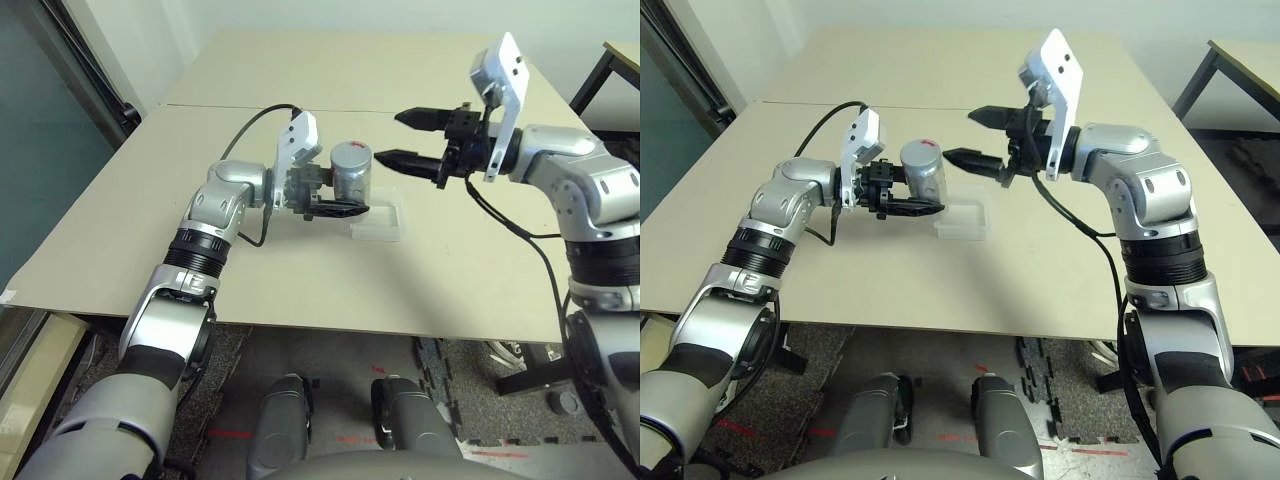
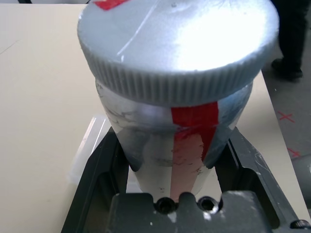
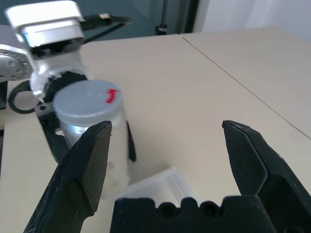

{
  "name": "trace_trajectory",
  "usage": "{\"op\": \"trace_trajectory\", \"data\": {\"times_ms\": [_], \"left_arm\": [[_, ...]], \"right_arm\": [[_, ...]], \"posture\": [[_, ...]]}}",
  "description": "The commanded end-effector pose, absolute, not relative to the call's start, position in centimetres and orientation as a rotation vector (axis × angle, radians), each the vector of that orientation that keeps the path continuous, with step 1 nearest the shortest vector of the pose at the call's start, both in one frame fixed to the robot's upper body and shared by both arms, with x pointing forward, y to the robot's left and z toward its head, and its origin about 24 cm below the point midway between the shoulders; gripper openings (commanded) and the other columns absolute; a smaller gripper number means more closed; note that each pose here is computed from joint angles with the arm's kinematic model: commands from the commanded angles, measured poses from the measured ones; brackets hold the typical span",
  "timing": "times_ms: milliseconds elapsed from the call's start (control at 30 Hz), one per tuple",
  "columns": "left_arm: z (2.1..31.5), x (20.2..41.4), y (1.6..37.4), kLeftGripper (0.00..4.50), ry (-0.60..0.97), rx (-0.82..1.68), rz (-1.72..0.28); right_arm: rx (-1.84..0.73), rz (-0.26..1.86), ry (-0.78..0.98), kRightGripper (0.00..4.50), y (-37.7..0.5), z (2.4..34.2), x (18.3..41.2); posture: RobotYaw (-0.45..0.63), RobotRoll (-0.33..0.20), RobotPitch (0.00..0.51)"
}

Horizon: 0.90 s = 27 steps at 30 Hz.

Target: Pour the medicine from the bottle into the box.

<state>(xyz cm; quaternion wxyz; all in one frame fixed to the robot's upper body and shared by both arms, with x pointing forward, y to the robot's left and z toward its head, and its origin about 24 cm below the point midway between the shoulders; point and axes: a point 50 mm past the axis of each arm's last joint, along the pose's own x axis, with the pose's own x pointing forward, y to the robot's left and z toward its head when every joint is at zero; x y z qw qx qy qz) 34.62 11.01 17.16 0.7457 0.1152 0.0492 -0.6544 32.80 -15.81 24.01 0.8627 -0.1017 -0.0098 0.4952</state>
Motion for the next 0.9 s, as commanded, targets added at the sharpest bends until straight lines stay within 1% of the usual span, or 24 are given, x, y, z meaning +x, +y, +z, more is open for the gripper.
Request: {"op": "trace_trajectory", "data": {"times_ms": [33, 200, 300, 433, 600, 900], "left_arm": [[17.2, 34.5, 11.2, 2.68, 0.11, 0.258, -1.43], [17.3, 34.8, 11.4, 2.68, 0.109, 0.259, -1.417], [17.4, 35.0, 11.5, 2.68, 0.107, 0.261, -1.411], [17.6, 35.2, 11.3, 2.68, 0.101, 0.264, -1.41], [17.7, 35.4, 11.0, 2.68, 0.096, 0.267, -1.416], [17.5, 35.3, 10.3, 2.68, 0.097, 0.271, -1.442]], "right_arm": [[-0.206, 1.028, -0.013, 4.5, -16.7, 24.1, 32.6], [-0.21, 1.099, 0.028, 4.5, -16.5, 23.7, 31.5], [-0.197, 1.146, 0.019, 4.5, -15.6, 24.0, 30.7], [-0.195, 1.181, -0.005, 4.5, -14.4, 24.4, 30.4], [-0.19, 1.205, -0.022, 4.5, -13.1, 24.6, 30.4], [-0.205, 1.225, -0.047, 4.5, -10.5, 24.5, 31.1]], "posture": [[-0.03, 0.0, 0.071], [-0.03, 0.0, 0.072], [-0.03, 0.0, 0.07], [-0.04, 0.0, 0.067], [-0.04, 0.0, 0.065], [-0.04, 0.0, 0.063]]}}
